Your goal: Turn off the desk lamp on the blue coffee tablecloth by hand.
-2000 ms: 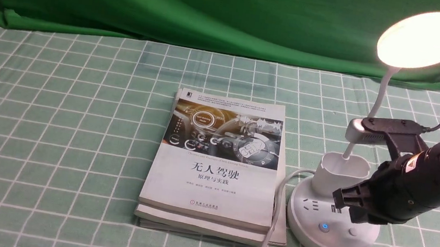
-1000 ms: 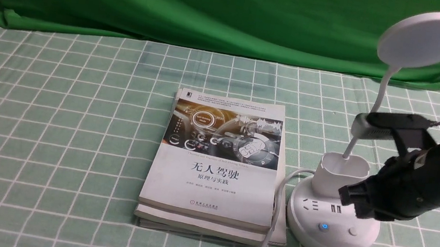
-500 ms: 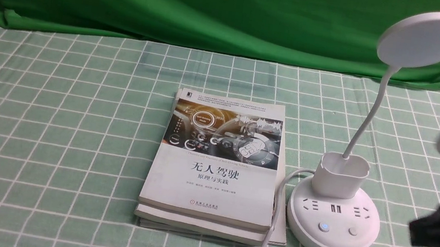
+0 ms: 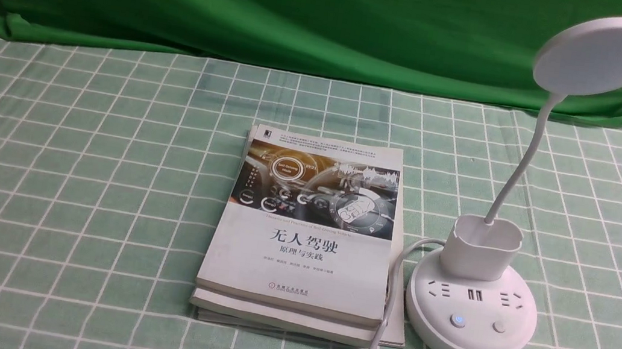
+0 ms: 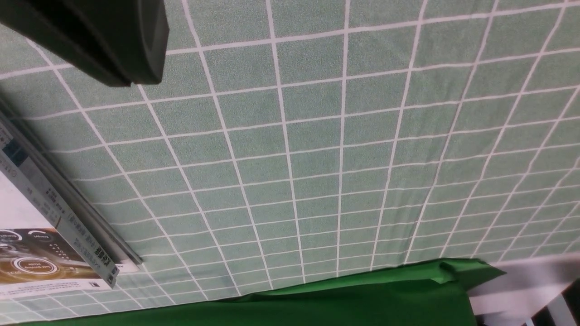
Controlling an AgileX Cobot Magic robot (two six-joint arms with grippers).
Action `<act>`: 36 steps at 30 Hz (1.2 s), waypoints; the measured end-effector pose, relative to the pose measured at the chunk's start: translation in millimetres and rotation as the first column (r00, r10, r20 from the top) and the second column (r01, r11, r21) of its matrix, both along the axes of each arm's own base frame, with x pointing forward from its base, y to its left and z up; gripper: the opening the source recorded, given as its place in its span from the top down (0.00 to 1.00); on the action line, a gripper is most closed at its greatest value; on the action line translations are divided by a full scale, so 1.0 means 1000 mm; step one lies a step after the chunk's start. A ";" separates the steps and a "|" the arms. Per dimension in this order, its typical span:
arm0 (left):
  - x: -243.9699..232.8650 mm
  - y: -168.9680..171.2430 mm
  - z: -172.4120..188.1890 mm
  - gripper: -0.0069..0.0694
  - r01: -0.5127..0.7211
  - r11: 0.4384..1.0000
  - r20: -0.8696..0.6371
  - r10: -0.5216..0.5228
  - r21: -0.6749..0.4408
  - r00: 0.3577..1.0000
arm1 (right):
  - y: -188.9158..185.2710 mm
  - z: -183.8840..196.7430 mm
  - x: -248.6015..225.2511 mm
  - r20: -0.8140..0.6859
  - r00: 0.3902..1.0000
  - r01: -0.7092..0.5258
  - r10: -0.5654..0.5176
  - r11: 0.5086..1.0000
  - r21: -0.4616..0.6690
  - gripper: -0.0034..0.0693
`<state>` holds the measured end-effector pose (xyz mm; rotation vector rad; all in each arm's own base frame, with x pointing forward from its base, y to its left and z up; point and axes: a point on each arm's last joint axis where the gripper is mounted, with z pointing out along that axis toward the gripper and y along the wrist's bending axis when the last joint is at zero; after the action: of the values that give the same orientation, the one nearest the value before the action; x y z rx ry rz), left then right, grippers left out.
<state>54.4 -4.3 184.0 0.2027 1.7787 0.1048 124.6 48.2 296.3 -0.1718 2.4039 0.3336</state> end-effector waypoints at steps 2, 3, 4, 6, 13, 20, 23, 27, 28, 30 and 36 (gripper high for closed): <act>0.000 0.000 0.000 0.91 0.000 1.000 0.000 0.000 0.000 1.000 | -0.001 0.000 0.000 0.005 1.000 0.000 0.000 1.000 -0.011 0.85; 0.000 0.000 0.000 0.91 0.000 1.000 0.000 0.000 0.000 1.000 | -0.001 0.000 0.000 0.012 1.000 0.000 0.000 1.000 -0.017 0.85; 0.000 0.000 0.000 0.91 0.000 1.000 0.000 0.000 0.000 1.000 | -0.002 0.000 0.000 0.022 1.000 0.001 -0.001 1.000 -0.022 0.85; 0.000 0.000 0.000 0.91 0.000 1.000 0.000 0.000 0.000 1.000 | -0.004 -0.001 -0.001 0.066 0.998 0.001 0.001 0.999 -0.033 0.87; 0.000 0.000 0.000 0.91 -0.001 1.000 0.000 0.001 0.007 1.000 | -0.027 -0.033 -0.027 0.390 0.920 0.076 -0.046 0.995 -0.062 0.92; 0.000 0.000 0.000 0.91 -0.001 1.000 0.000 0.001 0.008 1.000 | -0.040 -0.088 -0.056 0.540 0.830 0.177 -0.140 0.984 -0.018 0.91; 0.000 0.000 0.000 0.91 -0.001 1.000 0.000 0.001 0.008 1.000 | -0.042 -0.105 -0.062 0.566 0.808 0.203 -0.163 0.979 -0.009 0.90; 0.000 0.000 0.000 0.91 -0.001 1.000 0.000 0.001 0.008 1.000 | -0.044 -0.110 -0.066 0.597 0.782 0.223 -0.181 0.975 0.003 0.90; 0.000 0.000 0.000 0.91 -0.001 1.000 0.000 0.001 0.008 1.000 | -0.044 -0.109 -0.067 0.608 0.772 0.228 -0.185 0.974 0.007 0.90; 0.000 0.000 0.000 0.91 -0.001 1.000 0.000 0.001 0.008 1.000 | -0.044 -0.107 -0.068 0.636 0.753 0.225 -0.166 0.974 -0.012 0.90; 0.000 0.000 0.000 0.91 -0.001 1.000 0.000 0.001 0.017 1.000 | -0.044 -0.106 -0.069 0.650 0.745 0.221 -0.146 0.975 -0.035 0.89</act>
<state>54.4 -3.8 183.9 0.2136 1.7788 0.1208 55.7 3.7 189.9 -0.0768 1.7237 0.0273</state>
